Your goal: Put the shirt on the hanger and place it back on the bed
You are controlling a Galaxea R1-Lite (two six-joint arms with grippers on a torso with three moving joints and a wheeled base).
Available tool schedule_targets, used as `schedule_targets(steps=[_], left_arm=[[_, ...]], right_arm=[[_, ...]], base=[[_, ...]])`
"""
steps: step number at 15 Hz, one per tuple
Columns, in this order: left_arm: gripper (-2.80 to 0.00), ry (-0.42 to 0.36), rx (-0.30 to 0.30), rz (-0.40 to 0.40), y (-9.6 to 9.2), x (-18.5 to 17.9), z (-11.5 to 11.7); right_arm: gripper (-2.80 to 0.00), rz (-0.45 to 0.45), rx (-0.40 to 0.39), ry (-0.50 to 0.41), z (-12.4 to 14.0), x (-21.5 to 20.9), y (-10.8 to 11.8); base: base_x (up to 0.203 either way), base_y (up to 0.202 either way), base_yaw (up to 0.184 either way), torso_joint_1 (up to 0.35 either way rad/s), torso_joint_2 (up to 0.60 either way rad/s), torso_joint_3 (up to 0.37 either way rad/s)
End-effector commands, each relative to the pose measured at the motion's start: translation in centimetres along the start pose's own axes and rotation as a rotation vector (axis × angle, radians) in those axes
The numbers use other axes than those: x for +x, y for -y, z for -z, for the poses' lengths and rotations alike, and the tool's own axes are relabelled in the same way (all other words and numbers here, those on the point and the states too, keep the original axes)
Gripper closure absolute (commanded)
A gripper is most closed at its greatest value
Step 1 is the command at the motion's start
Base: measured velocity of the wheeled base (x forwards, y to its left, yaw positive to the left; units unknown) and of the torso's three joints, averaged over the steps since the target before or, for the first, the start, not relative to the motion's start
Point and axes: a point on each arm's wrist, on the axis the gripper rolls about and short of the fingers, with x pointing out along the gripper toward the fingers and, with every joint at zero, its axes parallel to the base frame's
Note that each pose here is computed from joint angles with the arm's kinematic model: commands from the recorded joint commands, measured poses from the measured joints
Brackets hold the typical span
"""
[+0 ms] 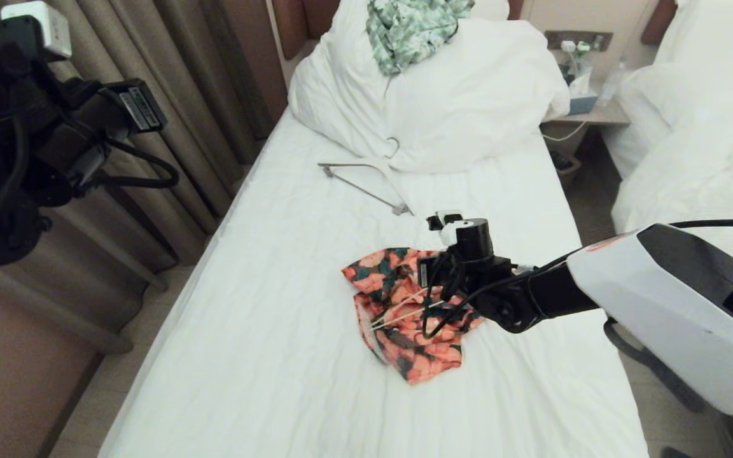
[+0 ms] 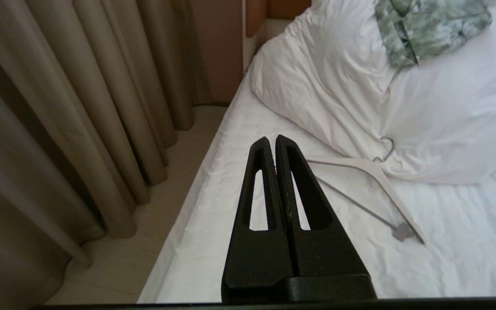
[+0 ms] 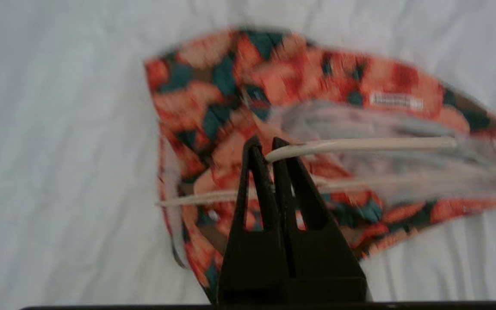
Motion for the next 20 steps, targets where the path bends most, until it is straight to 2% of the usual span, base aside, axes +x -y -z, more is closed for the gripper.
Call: schedule_targets(steps=[1,4,6,10,13,14,15,18,20], left_arm=[[0.00,0.031,-0.005,-0.004,-0.2,-0.5,-1.1],[0.00,0.035,-0.006,-0.004,-0.2,-0.6,-1.2],[0.00,0.055,-0.012,0.001,-0.3,-1.7,-2.4],[0.00,0.021,-0.007,0.067,0.0,-4.2,-3.1],[0.00,0.050,-0.016,0.061,-0.1,-5.9,-4.8],[0.00,0.030,-0.015,0.067,-0.2,-7.0,-4.5],[0.00,0.011,-0.015,0.066,-0.4,-8.0,-4.0],[0.00,0.014,-0.027,0.057,-1.5,-11.6,-4.3],[0.00,-0.011,-0.023,0.056,-2.2,-14.5,-3.6]], right_arm=[[-2.80,0.016,-0.010,-0.044,1.7,1.2,0.1],[-2.80,0.027,-0.019,-0.049,1.7,1.3,-0.2],[-2.80,0.075,-0.021,-0.032,1.2,0.8,-0.4],[-2.80,0.097,-0.027,-0.012,-1.5,-1.3,-0.2],[-2.80,0.115,-0.046,-0.075,-0.4,-2.9,0.7],[0.00,0.120,-0.052,-0.097,0.1,-3.5,1.0],[0.00,0.124,-0.045,-0.096,0.1,-4.3,1.3],[0.00,0.126,-0.019,-0.062,0.2,-7.3,2.3],[0.00,0.135,-0.026,-0.079,1.1,-10.3,3.3]], base=[[0.000,0.000,0.000,0.000,0.00,0.000],[0.000,0.000,0.000,0.000,0.00,0.000],[0.000,0.000,0.000,0.000,0.00,0.000],[0.000,0.000,0.000,0.000,0.00,0.000],[0.000,0.000,0.000,0.000,0.00,0.000],[0.000,0.000,0.000,0.000,0.00,0.000],[0.000,0.000,0.000,0.000,0.00,0.000],[0.000,0.000,0.000,0.000,0.00,0.000],[0.000,0.000,0.000,0.000,0.00,0.000]])
